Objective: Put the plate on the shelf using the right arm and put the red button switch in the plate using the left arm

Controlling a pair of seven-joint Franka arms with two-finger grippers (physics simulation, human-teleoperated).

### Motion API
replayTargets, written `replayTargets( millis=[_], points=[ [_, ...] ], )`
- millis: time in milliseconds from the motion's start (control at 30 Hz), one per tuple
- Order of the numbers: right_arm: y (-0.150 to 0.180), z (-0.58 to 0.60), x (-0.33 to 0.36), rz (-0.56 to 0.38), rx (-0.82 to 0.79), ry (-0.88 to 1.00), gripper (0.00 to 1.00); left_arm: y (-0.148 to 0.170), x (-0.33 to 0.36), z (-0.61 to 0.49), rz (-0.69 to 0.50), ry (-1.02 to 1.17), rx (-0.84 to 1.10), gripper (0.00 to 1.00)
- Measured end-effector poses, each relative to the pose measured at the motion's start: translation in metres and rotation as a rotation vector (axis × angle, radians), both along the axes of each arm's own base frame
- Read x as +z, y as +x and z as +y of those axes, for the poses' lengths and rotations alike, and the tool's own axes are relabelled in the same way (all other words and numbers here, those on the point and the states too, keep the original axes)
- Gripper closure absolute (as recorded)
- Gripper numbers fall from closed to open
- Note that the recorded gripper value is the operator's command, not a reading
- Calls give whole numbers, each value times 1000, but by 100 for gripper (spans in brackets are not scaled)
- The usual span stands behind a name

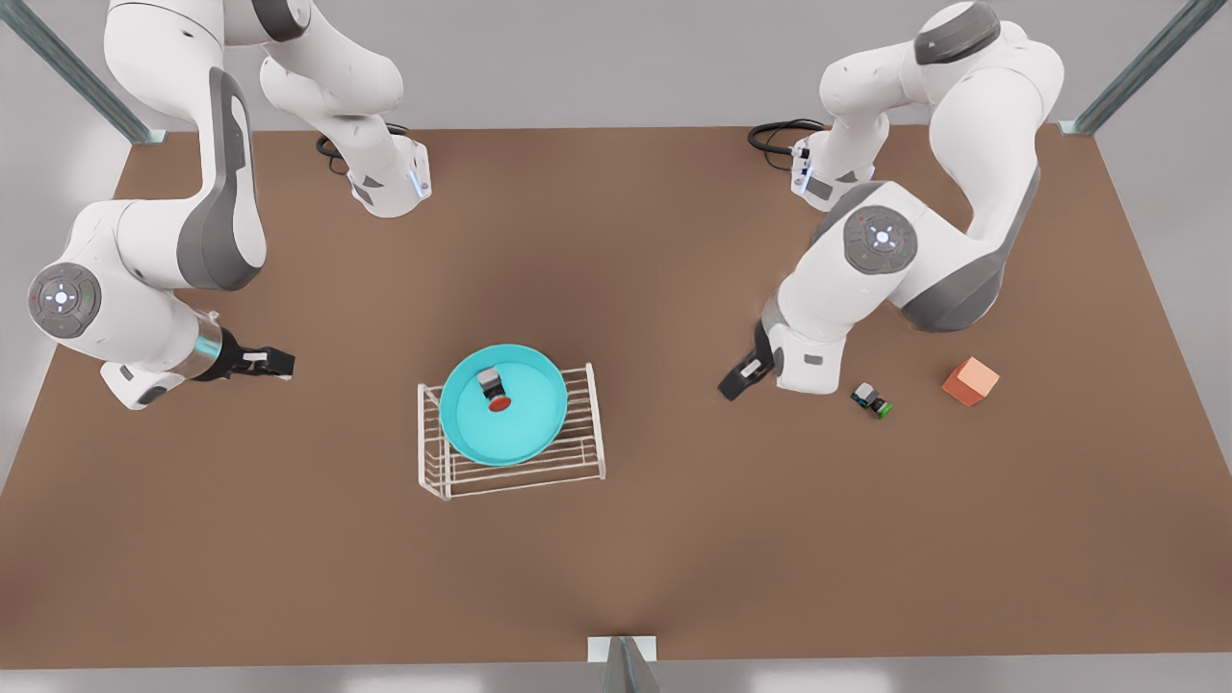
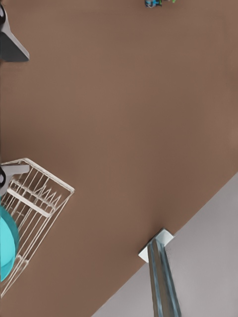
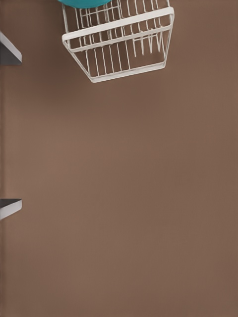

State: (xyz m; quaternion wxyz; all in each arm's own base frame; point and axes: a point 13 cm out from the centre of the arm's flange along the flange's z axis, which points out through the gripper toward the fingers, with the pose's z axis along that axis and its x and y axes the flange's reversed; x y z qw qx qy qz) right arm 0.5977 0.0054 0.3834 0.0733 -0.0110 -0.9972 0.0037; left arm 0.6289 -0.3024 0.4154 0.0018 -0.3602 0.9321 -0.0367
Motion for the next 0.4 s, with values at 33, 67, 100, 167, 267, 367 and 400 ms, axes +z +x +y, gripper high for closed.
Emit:
replayTargets(
  millis=[33,67,100,167,267,367,400],
  points=[
    [0,0,0,0,-1,0,0,5,-13,56,34,136,74,0],
    [0,0,0,0,-3,1,0,1,-15,112,79,219,136,0],
    [0,0,0,0,-4,1,0,-22,-14,160,134,266,167,0],
    [0,0,-1,1,-6,1,0,-81,-20,207,209,246,140,0],
    [0,-1,-2,3,-10,0,0,-82,-10,201,182,161,8,0],
    [0,-1,-4,8,-12,-1,0,-57,-2,216,147,66,-77,0],
    [0,-1,-5,9,-13,-1,0,-49,0,221,136,45,-107,0]
  ],
)
